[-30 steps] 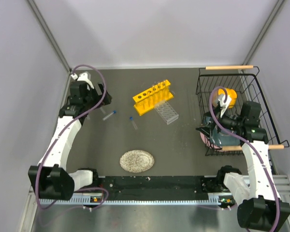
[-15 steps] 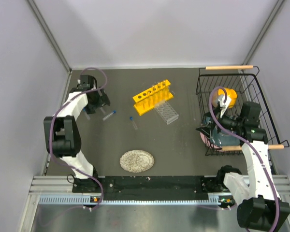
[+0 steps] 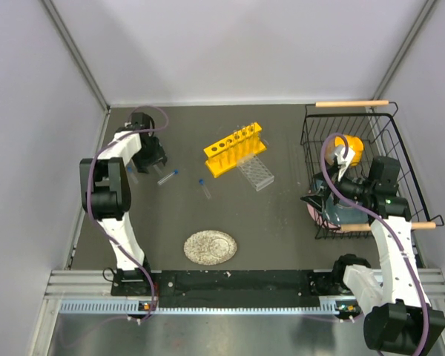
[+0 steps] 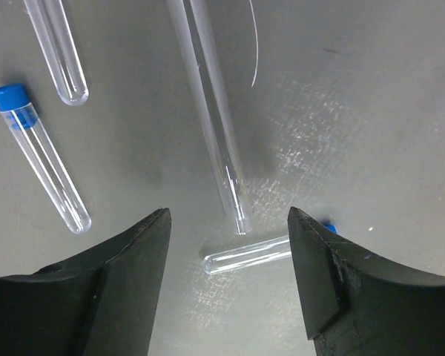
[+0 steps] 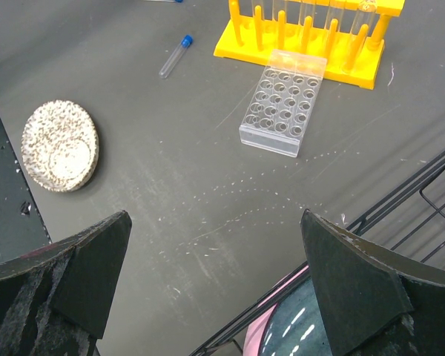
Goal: Organize the chemistry lab equipment
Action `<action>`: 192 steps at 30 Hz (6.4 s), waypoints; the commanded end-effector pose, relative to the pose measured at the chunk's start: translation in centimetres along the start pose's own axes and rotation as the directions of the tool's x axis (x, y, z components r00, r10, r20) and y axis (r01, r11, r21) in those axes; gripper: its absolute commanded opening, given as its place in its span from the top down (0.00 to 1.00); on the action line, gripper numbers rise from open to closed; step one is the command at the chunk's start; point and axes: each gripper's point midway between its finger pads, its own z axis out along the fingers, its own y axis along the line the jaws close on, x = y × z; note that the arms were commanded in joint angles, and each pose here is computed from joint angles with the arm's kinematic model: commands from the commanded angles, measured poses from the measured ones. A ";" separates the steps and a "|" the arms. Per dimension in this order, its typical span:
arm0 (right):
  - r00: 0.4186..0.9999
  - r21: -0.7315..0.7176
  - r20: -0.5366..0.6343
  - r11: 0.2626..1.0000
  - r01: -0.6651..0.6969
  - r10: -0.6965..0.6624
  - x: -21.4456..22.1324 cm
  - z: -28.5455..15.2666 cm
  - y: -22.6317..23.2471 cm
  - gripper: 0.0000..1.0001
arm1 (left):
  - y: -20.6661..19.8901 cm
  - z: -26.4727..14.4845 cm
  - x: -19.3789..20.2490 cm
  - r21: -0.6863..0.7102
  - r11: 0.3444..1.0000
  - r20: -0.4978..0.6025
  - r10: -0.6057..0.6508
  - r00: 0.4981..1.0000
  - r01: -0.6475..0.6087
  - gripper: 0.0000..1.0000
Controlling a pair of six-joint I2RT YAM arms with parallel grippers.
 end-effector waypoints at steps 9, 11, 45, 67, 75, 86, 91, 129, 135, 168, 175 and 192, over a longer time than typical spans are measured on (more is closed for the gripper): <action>0.999 0.006 0.020 0.999 0.050 -0.050 -0.6 -0.2 -0.3 0.01 | 0.6 1.6 -0.2 -0.046 0.998 -0.044 0.028 0.999 -0.030 0.49; 0.999 0.006 0.019 0.999 0.047 -0.048 -0.5 -0.2 -0.3 0.01 | 0.7 1.9 -0.1 -0.055 0.998 -0.052 0.031 0.998 -0.033 0.50; 0.999 0.004 0.019 0.999 0.051 -0.051 -0.4 -0.2 -0.1 0.01 | -1.4 -2.5 -3.5 0.072 0.995 0.120 0.054 0.991 -0.063 0.96; 0.999 -0.344 0.031 0.938 0.049 -0.041 -7.8 1.2 8.0 0.01 | -11.4 -27.4 7.8 0.749 0.476 0.519 0.010 0.854 -0.461 0.96; 0.997 -0.474 -0.014 0.878 -0.074 0.076 -13.6 3.7 11.2 0.01 | -17.7 -36.3 14.2 0.829 0.197 0.539 -0.032 0.842 -0.523 0.96; 0.911 -0.511 0.026 0.788 -0.342 0.412 -18.3 5.7 10.9 0.01 | -22.6 -39.4 17.8 0.871 0.099 0.487 -0.048 0.872 -0.481 0.96; 0.880 -0.508 0.001 0.758 -0.409 0.475 -17.9 6.6 10.4 0.03 | -24.2 -39.8 19.2 0.876 0.083 0.478 -0.032 0.878 -0.475 0.96; 0.899 -0.516 -0.053 0.758 -0.398 0.435 -14.2 8.3 11.6 0.87 | -23.9 -39.6 21.8 0.866 0.115 0.487 0.018 0.873 -0.486 0.25; 0.927 -0.489 -0.041 0.802 -0.345 0.374 -12.8 8.3 11.3 0.87 | -20.5 -40.4 19.9 0.826 0.177 0.545 -0.008 0.839 -0.535 0.01; 0.994 -0.537 -0.074 0.837 -0.107 0.080 -6.4 8.1 13.1 0.85 | -25.3 -37.3 19.3 0.932 0.125 0.280 0.346 0.896 -0.339 0.44; 0.994 -0.539 -0.077 0.835 -0.108 0.079 -6.3 8.1 13.2 0.85 | -25.8 -36.2 20.2 0.904 0.177 0.294 0.403 0.867 -0.389 0.57; 0.994 -0.533 -0.079 0.839 -0.107 0.076 -6.0 8.2 13.0 0.84 | -25.4 -36.3 20.7 0.854 0.200 0.348 0.465 0.814 -0.480 0.73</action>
